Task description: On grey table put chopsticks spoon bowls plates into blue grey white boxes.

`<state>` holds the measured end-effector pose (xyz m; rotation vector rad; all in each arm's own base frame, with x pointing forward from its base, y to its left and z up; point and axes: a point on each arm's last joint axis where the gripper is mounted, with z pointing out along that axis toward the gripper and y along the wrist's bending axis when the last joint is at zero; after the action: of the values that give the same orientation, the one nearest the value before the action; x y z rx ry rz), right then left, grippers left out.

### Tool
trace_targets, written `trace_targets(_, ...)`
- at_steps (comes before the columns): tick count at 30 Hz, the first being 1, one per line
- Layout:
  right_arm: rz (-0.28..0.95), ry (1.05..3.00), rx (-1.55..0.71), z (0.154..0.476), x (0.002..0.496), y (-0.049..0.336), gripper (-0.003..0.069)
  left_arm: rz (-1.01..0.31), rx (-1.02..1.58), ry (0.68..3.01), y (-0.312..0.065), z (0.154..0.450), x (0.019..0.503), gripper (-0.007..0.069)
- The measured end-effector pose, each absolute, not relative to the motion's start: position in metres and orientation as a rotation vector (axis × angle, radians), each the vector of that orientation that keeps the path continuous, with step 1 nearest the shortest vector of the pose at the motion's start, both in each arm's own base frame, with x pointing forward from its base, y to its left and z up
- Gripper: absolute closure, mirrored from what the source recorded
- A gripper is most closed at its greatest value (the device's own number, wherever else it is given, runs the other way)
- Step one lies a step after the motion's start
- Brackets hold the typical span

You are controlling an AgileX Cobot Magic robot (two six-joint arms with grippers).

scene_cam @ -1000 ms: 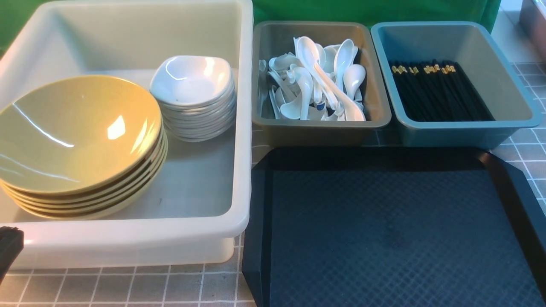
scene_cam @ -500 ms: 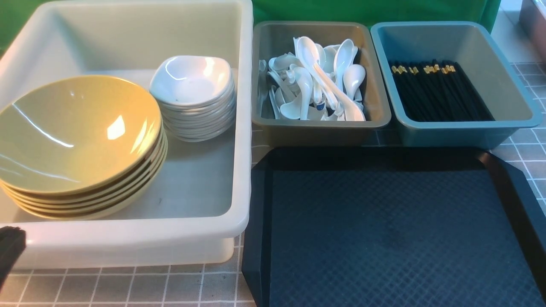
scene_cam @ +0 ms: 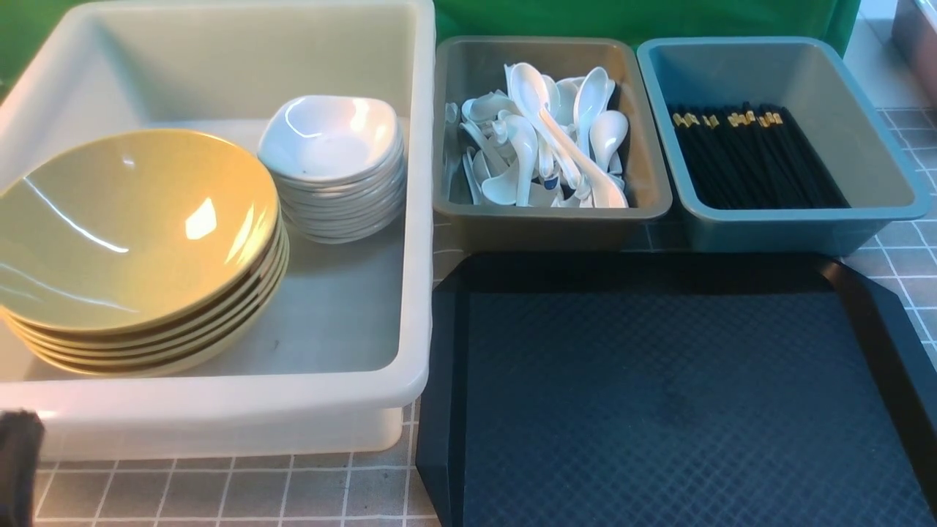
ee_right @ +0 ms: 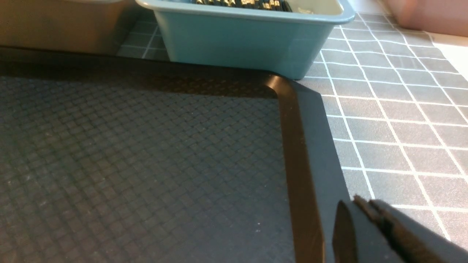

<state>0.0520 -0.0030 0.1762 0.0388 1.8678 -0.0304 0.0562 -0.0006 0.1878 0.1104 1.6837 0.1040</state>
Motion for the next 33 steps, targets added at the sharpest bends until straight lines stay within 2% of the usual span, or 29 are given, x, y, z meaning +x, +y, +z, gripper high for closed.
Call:
trace_targets(4, -0.03, 1.869, 0.039, 0.1761, 0.0519, -0.003, 0.0629, 0.078, 0.121, 1.805, -0.002, 0.1768, 0.0541, 0.0636)
trace_targets(33, -0.031, 1.869, 0.039, 0.1761, 0.0519, -0.003, 0.0601, 0.076, 0.119, 1.807, -0.002, 0.1766, 0.0541, 0.0636)
